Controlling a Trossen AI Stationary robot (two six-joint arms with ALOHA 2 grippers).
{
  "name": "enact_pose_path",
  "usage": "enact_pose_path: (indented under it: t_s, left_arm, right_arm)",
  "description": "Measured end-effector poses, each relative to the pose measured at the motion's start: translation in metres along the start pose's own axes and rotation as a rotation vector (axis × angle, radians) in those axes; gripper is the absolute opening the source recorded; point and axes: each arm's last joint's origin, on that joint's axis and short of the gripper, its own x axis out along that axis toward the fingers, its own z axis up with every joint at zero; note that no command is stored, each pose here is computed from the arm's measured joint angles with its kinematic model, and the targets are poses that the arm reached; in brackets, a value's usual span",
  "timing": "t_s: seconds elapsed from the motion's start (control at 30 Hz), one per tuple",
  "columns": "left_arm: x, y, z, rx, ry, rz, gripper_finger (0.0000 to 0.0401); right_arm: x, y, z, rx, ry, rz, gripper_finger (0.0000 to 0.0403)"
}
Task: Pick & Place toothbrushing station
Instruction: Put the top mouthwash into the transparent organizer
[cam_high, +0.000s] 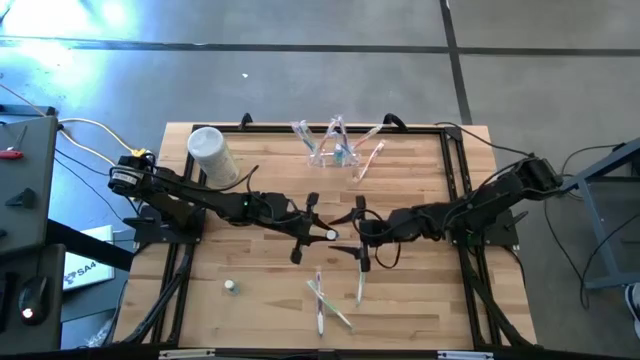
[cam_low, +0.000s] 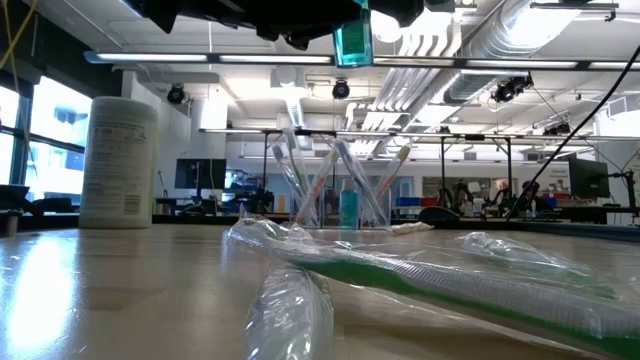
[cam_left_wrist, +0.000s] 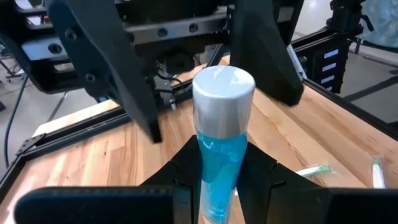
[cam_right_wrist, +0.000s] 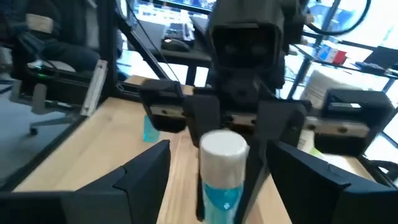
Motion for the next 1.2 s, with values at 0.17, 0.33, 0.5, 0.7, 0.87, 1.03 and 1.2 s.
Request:
enact_pose_path:
  t_s: [0.17, 0.33, 0.5, 0.7, 0.87, 1.03, 1.2]
  left_arm:
    - [0.0018, -0.0002, -0.0012, 0.000, -0.004, 0.005, 0.0063]
    - [0.0049, -0.0005, -0.0032, 0.007, -0.012, 0.007, 0.0063]
    - [0.0059, -0.0004, -0.0042, 0.021, -0.013, 0.021, 0.0063]
    - [0.0059, -0.0002, -0.0038, 0.023, -0.015, 0.025, 0.0063]
    - [0.0059, -0.0001, -0.0041, 0.026, -0.012, 0.025, 0.0063]
    - [0.0059, -0.0002, -0.0043, 0.023, -0.010, 0.024, 0.0063]
    - [0.0059, -0.0003, -0.0049, 0.023, -0.005, 0.023, 0.0063]
  right_arm:
    - [0.0005, -0.0012, 0.0000, 0.002, -0.004, 0.027, 0.0238]
    - [0.0006, -0.0010, 0.0000, 0.001, -0.006, 0.043, 0.0183]
    - [0.0006, -0.0016, 0.0000, 0.000, -0.005, 0.024, 0.0121]
    - [0.0013, -0.0042, -0.0009, -0.009, 0.001, 0.017, 0.0096]
    - [0.0019, -0.0063, -0.0021, -0.001, 0.011, 0.011, 0.0107]
    - [0.0023, -0.0080, -0.0028, 0.015, 0.015, 0.006, 0.0091]
    - [0.0024, -0.0080, -0.0032, 0.018, 0.020, 0.005, 0.0091]
